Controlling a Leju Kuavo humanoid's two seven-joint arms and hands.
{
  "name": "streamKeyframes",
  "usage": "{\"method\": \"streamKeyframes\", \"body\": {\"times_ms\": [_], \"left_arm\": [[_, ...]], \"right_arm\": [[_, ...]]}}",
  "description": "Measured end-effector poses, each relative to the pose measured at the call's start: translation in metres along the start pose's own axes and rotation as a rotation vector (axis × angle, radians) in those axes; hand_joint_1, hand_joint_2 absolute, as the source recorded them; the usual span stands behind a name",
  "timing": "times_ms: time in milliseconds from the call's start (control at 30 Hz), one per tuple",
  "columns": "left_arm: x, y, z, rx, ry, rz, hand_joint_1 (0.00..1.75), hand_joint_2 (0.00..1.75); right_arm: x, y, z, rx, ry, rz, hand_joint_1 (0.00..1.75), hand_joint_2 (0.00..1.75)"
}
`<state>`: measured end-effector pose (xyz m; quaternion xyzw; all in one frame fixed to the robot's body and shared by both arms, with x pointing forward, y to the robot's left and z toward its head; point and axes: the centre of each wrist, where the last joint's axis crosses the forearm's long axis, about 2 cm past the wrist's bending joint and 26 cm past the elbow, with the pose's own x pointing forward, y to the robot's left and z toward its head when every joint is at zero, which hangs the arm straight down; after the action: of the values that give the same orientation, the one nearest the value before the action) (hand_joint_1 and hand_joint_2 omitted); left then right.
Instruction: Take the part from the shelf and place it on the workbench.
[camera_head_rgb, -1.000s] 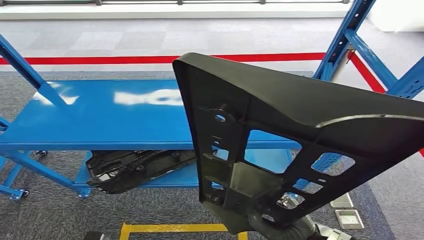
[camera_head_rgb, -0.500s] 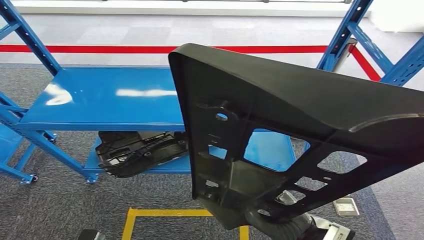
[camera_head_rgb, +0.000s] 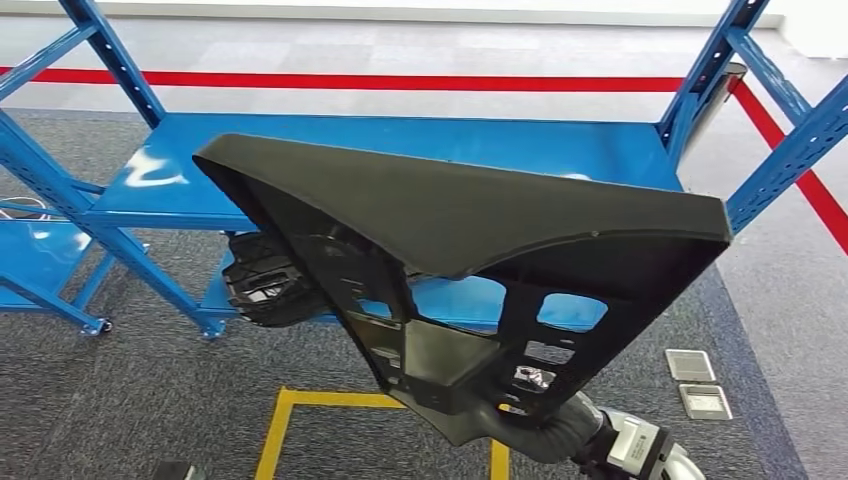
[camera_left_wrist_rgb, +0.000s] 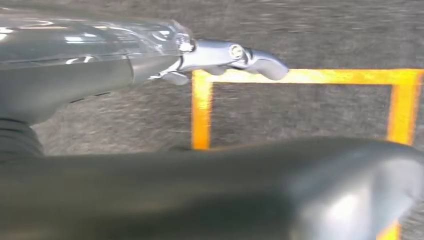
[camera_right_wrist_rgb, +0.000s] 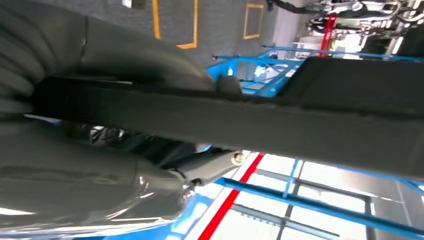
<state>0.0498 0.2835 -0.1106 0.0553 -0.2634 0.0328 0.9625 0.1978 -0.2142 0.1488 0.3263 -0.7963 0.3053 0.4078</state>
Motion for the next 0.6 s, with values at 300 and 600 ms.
{"method": "streamKeyframes", "body": {"times_ms": [300, 600], "left_arm": [[-0.002, 0.000, 0.001, -0.004, 0.011, 0.005, 0.00, 1.75], [-0.002, -0.002, 0.001, -0.024, 0.020, 0.014, 0.00, 1.75]], "right_arm": [[-0.007, 0.000, -0.005, 0.032, 0.010, -0.021, 1.75, 1.75], [-0.008, -0.010, -0.017, 0.075, 0.015, -0.002, 1.75, 1.75]]}}
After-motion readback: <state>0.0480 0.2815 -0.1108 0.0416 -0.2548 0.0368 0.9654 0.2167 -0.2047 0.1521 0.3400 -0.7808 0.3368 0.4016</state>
